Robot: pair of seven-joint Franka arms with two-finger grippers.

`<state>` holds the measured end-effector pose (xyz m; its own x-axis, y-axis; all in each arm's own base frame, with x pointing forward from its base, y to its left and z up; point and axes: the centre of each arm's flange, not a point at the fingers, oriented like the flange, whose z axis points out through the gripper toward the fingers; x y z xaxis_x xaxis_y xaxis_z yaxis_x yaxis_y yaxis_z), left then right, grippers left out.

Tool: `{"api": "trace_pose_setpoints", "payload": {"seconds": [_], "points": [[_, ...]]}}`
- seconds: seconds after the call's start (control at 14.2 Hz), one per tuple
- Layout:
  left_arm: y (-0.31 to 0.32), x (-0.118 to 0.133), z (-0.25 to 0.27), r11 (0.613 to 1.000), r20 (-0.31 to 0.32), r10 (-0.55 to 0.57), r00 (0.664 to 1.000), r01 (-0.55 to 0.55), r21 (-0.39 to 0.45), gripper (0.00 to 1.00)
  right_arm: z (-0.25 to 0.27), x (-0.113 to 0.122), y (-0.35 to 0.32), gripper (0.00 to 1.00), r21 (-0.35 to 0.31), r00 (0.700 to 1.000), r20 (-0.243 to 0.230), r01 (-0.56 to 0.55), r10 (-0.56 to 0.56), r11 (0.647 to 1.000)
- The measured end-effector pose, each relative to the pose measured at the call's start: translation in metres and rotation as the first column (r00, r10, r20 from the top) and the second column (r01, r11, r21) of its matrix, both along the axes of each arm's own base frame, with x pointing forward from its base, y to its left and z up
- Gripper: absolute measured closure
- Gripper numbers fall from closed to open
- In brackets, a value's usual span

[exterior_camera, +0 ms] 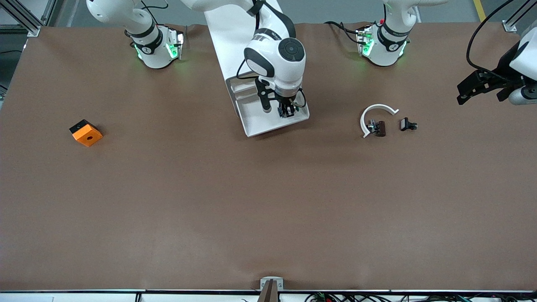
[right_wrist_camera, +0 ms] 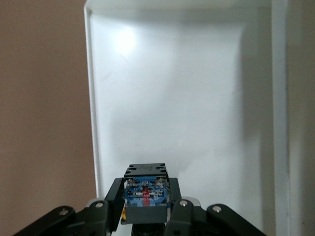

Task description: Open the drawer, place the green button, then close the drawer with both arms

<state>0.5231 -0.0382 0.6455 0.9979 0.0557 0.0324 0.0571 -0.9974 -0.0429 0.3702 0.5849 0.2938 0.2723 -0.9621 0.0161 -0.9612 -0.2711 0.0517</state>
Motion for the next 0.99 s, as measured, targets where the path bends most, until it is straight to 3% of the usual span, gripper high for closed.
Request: {"api": "trace_pose_setpoints", "payload": {"seconds": [0.35,0.42,0.63,0.85,0.99], "points": [[-0.003,-0.001,-0.002,1.0,-0.003,-0.005,1.0,0.005,0.001,0.0,-0.007,-0.001,0.0,0.59,-0.003,1.0,-0.016,0.006,-0.006,1.0],[-0.003,-0.001,-0.002,1.0,-0.004,-0.005,1.0,0.005,0.001,0.0,-0.008,-0.001,0.0,0.54,-0.004,1.0,-0.017,0.0,0.0,1.0],[-0.004,-0.001,-0.003,1.0,-0.008,-0.007,1.0,0.007,0.001,0.0,-0.009,-0.001,-0.001,0.26,-0.003,0.998,-0.024,-0.061,0.061,0.998],[-0.004,-0.002,-0.005,1.0,-0.017,-0.007,1.0,0.007,0.002,0.0,-0.002,0.013,-0.013,0.0,-0.011,0.98,-0.088,-0.18,0.178,0.984],[-0.003,-0.003,-0.006,1.0,-0.025,-0.007,1.0,0.007,0.003,0.0,0.024,0.039,-0.026,0.0,0.011,0.951,-0.152,-0.272,0.271,0.962]]}}
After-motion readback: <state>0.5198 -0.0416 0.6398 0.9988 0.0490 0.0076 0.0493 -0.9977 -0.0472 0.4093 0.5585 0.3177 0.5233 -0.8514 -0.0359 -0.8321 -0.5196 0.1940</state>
